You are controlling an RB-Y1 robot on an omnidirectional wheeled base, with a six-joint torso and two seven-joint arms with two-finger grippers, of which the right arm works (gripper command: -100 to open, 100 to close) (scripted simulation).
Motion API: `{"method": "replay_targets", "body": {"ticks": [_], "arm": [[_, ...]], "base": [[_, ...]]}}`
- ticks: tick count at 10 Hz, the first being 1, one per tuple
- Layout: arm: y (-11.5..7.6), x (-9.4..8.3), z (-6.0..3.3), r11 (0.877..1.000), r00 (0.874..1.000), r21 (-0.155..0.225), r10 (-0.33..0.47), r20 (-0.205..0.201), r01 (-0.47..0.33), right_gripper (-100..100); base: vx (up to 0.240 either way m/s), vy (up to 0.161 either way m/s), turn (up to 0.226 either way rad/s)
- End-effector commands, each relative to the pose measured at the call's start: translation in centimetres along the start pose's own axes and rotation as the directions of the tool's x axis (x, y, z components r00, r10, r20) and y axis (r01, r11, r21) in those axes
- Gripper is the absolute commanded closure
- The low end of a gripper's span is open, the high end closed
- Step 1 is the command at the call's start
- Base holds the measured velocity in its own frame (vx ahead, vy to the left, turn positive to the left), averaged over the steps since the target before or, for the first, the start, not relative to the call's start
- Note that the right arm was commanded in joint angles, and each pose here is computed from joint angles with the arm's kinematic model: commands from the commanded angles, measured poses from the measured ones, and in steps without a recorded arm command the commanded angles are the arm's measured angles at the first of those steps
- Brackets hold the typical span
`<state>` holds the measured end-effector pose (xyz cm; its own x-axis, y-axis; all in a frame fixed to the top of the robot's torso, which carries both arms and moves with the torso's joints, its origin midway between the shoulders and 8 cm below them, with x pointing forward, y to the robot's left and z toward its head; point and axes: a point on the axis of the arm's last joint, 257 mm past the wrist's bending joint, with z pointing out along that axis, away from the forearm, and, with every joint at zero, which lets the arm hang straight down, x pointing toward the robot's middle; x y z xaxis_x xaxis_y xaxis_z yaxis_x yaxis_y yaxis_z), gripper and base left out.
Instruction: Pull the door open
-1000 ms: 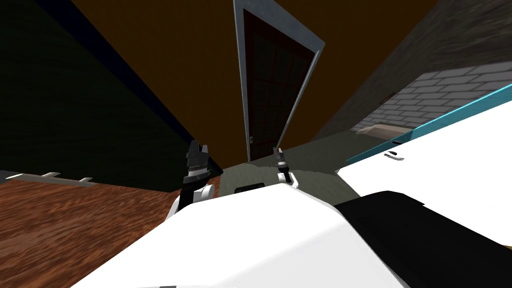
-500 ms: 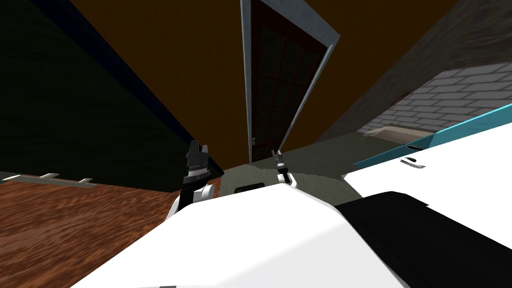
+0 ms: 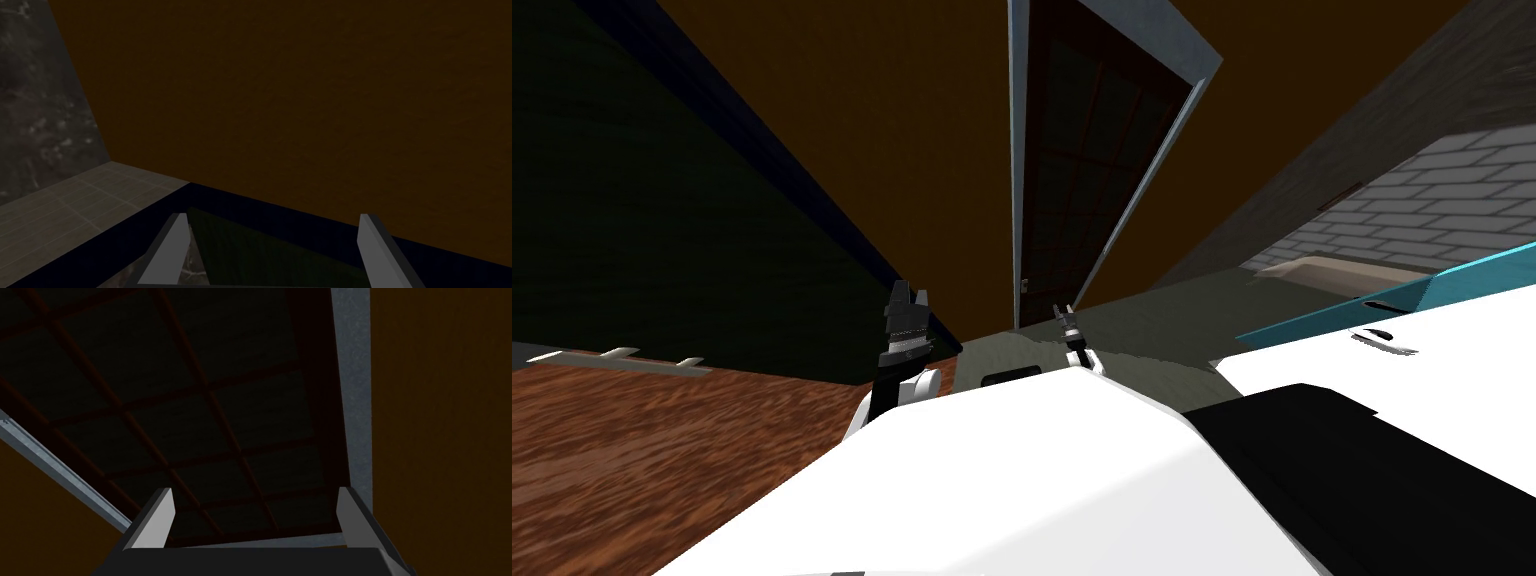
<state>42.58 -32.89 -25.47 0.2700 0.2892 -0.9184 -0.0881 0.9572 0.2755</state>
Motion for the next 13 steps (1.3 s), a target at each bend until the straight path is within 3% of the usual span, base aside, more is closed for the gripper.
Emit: {"method": "replay_targets", "body": {"ticks": [1, 8, 13], "arm": [[-0.4, 1.1, -0.42, 0.999, 0.999, 0.004, -0.031, -0.024, 0.032, -100], [-1.7, 6.4, -2.58, 0.988, 0.979, 0.009, -0.152, -0.137, 0.154, -100], [-2.0, 10.0, -4.37, 0.975, 0.952, -0.006, -0.22, -0.213, 0.224, -100]], "base": [[0.108, 0.029, 0.049], [0.128, 0.031, 0.056], [0.131, 0.019, 0.054]]}}
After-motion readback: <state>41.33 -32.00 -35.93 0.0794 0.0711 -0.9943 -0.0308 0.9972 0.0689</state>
